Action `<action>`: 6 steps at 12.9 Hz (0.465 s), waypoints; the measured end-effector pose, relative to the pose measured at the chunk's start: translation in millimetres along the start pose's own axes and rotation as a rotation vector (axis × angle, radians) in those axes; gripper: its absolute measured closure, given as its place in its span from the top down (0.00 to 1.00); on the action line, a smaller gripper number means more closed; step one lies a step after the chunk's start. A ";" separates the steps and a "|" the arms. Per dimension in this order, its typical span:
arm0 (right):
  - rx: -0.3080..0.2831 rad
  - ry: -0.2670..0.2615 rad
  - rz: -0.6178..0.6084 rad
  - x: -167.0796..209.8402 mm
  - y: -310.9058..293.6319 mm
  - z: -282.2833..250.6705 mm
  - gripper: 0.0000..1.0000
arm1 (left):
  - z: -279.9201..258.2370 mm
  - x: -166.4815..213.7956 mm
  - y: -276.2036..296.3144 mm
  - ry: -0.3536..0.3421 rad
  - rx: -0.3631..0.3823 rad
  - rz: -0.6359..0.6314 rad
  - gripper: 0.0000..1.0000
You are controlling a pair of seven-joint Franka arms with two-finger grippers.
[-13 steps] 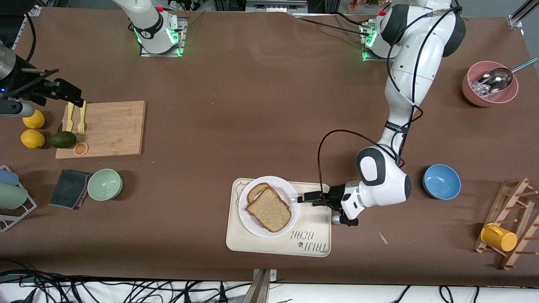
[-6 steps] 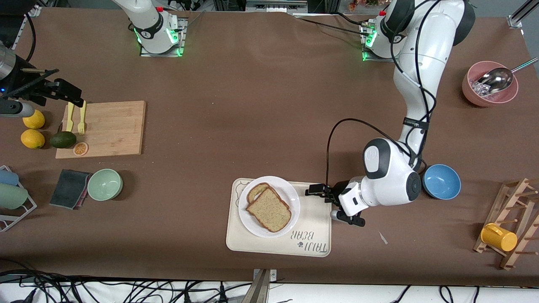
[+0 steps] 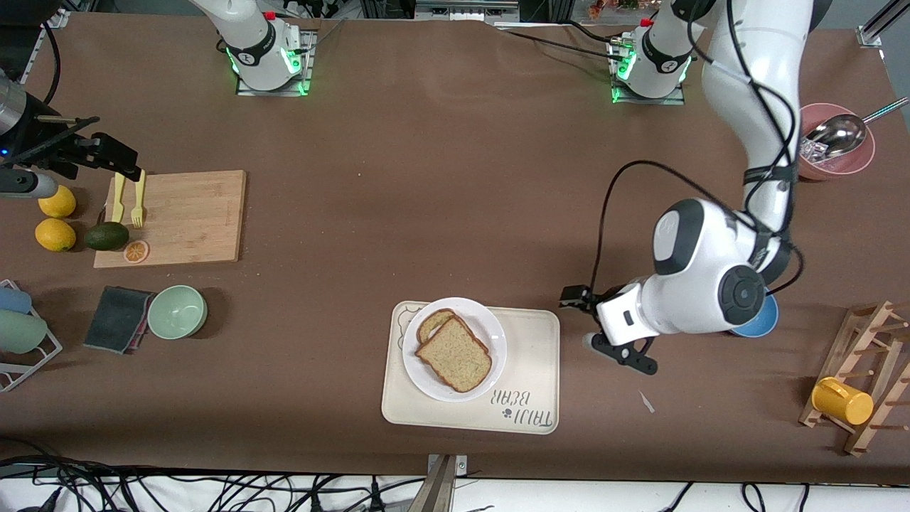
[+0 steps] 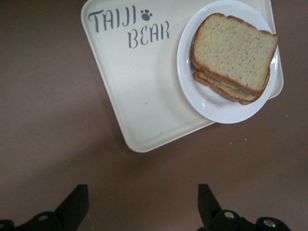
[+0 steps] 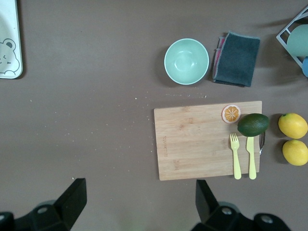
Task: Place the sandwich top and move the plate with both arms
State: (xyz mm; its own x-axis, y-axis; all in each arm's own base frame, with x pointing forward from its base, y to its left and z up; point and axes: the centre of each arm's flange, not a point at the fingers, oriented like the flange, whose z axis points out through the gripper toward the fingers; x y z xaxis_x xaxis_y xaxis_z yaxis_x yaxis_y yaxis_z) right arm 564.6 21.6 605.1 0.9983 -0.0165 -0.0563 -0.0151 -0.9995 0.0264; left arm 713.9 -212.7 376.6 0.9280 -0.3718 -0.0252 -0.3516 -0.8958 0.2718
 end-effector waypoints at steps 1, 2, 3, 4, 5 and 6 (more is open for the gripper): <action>0.000 0.000 0.000 0.0 0.0 0.0 1.00 | -25.8 -8.4 2.0 -0.010 0.045 -0.004 1.00; 0.000 0.000 0.000 0.0 0.0 -0.1 1.00 | -53.5 -17.7 2.3 -0.012 0.096 -0.008 1.00; 0.000 0.000 0.000 0.0 0.0 -0.1 1.00 | -81.8 -29.1 2.8 -0.017 0.146 -0.011 1.00; 0.000 0.000 0.000 0.0 0.0 -0.1 1.00 | -107.0 -40.9 5.5 -0.023 0.182 -0.014 1.00; 0.000 0.000 0.000 0.0 0.0 -0.1 1.00 | -130.2 -53.3 8.7 -0.023 0.206 -0.018 1.00; 0.000 0.000 0.000 0.1 0.0 -0.1 1.00 | -149.9 -67.0 9.5 -0.020 0.228 -0.024 1.00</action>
State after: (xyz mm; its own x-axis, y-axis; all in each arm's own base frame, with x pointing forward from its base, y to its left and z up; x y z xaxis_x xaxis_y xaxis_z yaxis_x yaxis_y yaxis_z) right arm 564.7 21.6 605.2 0.9983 -0.0166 -0.0559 -0.0151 -0.9995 0.0265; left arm 666.9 -159.9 525.0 0.9346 -0.3524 -0.0489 -0.3503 -0.9355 0.0465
